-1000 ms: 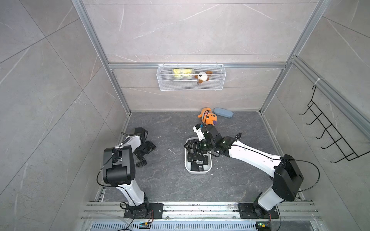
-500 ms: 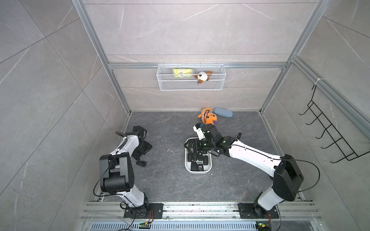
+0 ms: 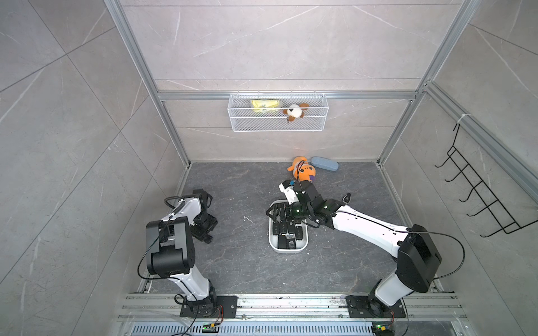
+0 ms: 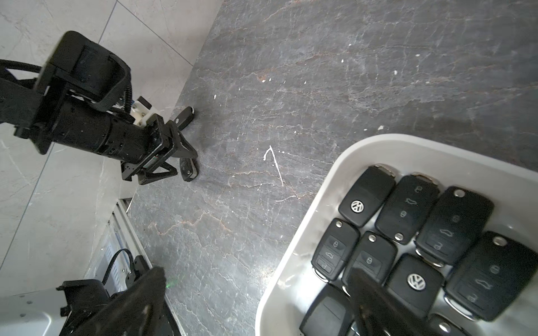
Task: Place the car key into the storage box
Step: Adjust the car key at the center of the board, then pick up the car key from the center of the board.
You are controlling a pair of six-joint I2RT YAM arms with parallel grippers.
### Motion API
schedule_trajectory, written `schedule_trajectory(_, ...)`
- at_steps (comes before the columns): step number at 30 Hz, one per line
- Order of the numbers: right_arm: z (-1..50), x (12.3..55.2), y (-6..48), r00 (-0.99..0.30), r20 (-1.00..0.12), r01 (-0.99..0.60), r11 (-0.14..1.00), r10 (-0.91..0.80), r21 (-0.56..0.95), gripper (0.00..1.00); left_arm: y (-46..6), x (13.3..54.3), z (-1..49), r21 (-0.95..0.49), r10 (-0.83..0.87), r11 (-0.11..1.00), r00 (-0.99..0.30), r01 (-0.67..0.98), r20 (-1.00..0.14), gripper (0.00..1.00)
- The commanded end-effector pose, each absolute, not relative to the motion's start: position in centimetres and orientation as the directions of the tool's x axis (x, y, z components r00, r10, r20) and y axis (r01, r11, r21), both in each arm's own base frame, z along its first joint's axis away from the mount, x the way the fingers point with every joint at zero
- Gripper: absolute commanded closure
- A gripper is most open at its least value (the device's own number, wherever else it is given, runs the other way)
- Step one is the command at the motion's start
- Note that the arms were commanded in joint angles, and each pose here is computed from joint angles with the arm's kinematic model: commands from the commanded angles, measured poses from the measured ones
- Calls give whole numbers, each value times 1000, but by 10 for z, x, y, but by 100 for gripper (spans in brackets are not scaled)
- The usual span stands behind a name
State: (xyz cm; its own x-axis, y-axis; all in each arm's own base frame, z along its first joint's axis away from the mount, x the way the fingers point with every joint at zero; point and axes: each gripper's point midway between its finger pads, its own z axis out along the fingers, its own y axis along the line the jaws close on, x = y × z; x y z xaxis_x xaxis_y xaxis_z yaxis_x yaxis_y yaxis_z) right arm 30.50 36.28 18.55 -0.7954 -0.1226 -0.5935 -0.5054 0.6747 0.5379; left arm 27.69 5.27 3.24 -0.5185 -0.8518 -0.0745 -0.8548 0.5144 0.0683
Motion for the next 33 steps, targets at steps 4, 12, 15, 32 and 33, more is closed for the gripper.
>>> schedule_trajectory(4,202,297,371,-783,-611,-547,600,-120,584,0,60,268,20,104,-857,501,-509,-859,-76,38)
schedule_trajectory(12,205,296,374,-786,-607,-549,587,-119,595,0,63,271,16,63,-833,537,-540,-841,-120,59)
schedule_trajectory(15,206,296,375,-786,-607,-549,581,-116,600,0,62,274,21,34,-831,541,-541,-840,-132,70)
schedule_trajectory(32,208,307,333,-761,-648,-436,715,32,547,0,-23,313,96,-68,-628,772,-740,-632,-240,71)
schedule_trajectory(33,207,305,329,-762,-647,-427,720,39,546,0,-32,315,100,-76,-611,786,-752,-614,-245,71)
